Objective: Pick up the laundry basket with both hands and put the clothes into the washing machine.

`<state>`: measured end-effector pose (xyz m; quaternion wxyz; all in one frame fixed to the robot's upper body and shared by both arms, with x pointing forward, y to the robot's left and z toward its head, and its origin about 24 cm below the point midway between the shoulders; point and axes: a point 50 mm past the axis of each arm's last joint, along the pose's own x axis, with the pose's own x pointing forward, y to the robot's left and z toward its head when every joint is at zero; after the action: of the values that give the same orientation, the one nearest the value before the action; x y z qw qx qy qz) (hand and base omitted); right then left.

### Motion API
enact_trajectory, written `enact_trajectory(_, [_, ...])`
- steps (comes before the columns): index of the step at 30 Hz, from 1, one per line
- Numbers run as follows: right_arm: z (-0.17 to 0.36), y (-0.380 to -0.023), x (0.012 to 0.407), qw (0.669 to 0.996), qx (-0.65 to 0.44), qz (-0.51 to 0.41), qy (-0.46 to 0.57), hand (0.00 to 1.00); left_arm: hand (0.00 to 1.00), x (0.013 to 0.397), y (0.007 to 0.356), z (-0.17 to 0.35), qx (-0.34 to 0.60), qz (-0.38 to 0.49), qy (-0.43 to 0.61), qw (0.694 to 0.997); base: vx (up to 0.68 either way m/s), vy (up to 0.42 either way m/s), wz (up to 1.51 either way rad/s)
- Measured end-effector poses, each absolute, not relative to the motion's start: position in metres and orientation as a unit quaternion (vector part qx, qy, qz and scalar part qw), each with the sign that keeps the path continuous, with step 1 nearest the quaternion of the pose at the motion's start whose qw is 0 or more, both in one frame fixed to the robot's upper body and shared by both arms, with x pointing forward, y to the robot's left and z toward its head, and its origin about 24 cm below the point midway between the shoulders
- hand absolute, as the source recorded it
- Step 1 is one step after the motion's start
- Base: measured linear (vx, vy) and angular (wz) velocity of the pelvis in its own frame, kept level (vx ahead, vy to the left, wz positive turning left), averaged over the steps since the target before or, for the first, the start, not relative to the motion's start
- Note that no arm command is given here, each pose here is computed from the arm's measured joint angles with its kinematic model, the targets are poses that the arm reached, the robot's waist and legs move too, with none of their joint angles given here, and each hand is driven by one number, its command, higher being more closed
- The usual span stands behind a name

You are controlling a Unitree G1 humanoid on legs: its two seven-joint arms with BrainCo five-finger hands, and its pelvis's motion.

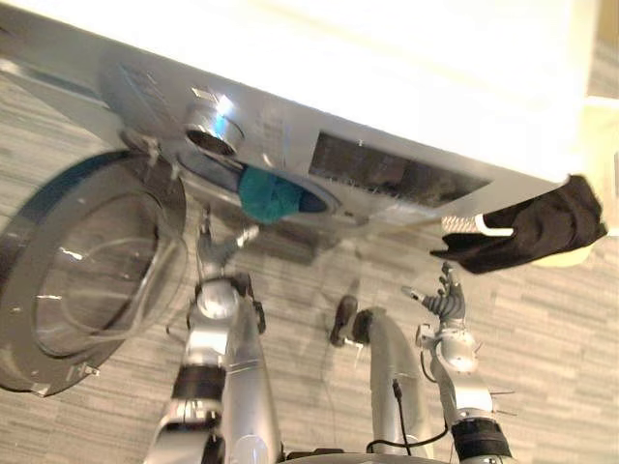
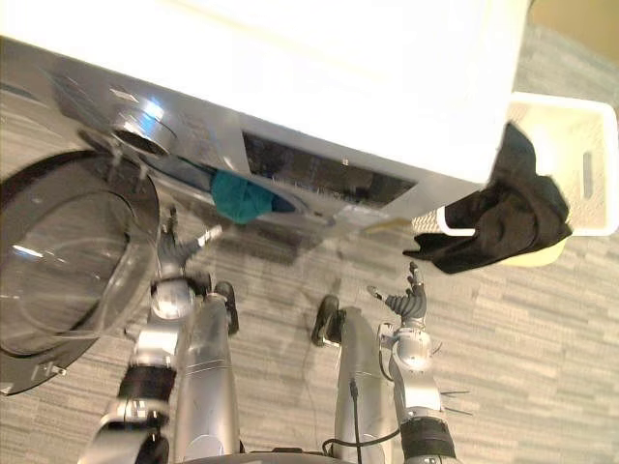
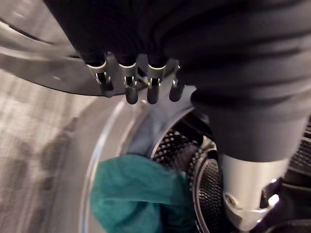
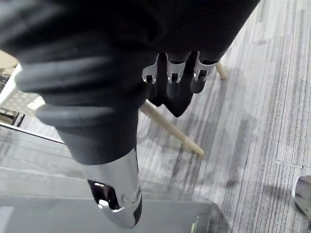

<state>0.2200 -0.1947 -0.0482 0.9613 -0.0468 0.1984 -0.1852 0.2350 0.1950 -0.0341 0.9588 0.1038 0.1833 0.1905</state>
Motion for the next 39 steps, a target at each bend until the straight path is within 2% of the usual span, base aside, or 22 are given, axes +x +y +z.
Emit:
enact_trajectory(5, [-0.076,-0.193,0.201,0.947,-0.052,-0.172,0.267,0.00,0.00,0.190,0.197,-0.091,0.109,0.161,0.321,0.927,0.14,0.037,0.02])
enact_trajectory(9, [-0.105,-0.199,0.179,0.921,-0.056,-0.175,0.343,0.00,0.00,0.162,0.194,-0.123,0.123,0.126,0.409,0.896,0.13,0.039,-0.03])
enact_trajectory(14, [-0.123,-0.206,0.164,0.899,-0.066,-0.175,0.397,0.00,0.00,0.152,0.197,-0.134,0.134,0.117,0.442,0.879,0.06,0.037,-0.05])
enact_trajectory(18, [-0.124,-0.207,0.170,0.897,-0.070,-0.172,0.402,0.00,0.00,0.158,0.201,-0.133,0.138,0.118,0.441,0.879,-0.01,0.024,0.04])
enact_trajectory(23, [-0.099,-0.200,0.212,0.926,-0.066,-0.166,0.334,0.00,0.00,0.222,0.188,-0.101,0.080,0.139,0.356,0.920,-0.21,0.026,0.03])
enact_trajectory(29, [-0.077,-0.189,0.235,0.943,-0.056,-0.171,0.279,0.00,0.00,0.277,0.182,-0.052,0.026,0.162,0.250,0.954,-0.26,0.001,-0.01])
enact_trajectory(35, [-0.016,-0.182,0.288,0.969,-0.031,-0.191,0.153,0.00,0.00,0.348,0.179,0.036,-0.043,0.186,0.111,0.975,-0.14,-0.003,-0.04])
enact_trajectory(39, [0.019,-0.178,0.304,0.976,-0.014,-0.203,0.078,0.00,0.00,0.378,0.178,0.099,-0.080,0.188,0.023,0.979,-0.06,-0.021,-0.08])
